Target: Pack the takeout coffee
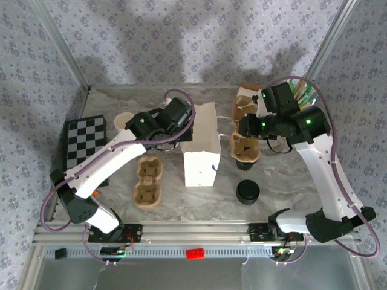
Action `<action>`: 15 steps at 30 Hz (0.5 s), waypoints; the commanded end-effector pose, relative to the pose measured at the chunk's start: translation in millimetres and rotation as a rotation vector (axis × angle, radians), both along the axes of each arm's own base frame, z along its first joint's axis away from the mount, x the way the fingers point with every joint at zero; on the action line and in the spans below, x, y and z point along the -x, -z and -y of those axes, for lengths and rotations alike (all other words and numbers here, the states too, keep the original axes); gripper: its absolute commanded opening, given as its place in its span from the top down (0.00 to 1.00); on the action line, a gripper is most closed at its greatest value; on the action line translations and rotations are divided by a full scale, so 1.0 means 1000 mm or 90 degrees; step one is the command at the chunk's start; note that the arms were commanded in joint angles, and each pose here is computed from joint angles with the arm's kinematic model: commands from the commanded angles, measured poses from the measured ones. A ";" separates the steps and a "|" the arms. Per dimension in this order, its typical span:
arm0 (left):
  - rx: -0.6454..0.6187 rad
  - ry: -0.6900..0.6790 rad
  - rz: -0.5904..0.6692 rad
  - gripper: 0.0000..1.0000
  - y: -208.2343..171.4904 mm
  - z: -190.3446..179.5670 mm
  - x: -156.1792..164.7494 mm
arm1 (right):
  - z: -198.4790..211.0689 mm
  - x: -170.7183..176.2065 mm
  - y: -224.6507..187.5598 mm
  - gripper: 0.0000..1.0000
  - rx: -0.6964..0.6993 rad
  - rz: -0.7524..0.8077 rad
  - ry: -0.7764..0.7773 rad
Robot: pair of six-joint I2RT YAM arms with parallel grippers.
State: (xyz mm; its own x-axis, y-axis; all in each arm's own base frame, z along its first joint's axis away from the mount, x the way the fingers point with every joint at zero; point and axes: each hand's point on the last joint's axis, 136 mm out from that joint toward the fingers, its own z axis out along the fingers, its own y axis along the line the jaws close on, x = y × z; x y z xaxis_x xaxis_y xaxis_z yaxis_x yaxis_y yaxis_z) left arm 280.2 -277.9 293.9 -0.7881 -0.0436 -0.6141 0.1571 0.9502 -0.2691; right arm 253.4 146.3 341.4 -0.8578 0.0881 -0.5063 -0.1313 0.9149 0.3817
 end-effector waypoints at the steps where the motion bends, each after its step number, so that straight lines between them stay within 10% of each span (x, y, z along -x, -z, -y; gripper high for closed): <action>1: 0.035 0.039 0.024 0.97 -0.023 0.009 -0.002 | -0.001 0.010 -0.020 0.72 -0.033 0.015 0.014; 15: 0.031 0.059 0.014 0.74 -0.026 -0.003 0.007 | -0.041 0.016 -0.053 0.72 -0.120 0.045 -0.006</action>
State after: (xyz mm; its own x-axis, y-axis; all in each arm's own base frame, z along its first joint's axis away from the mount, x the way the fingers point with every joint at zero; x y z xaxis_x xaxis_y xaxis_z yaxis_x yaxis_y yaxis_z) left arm 279.3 -282.9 301.9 -0.7952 0.0001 -0.6063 0.2242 0.9291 -0.2940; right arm 235.4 178.4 372.5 -0.8479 0.1332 -0.5131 -0.1609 0.8576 0.4884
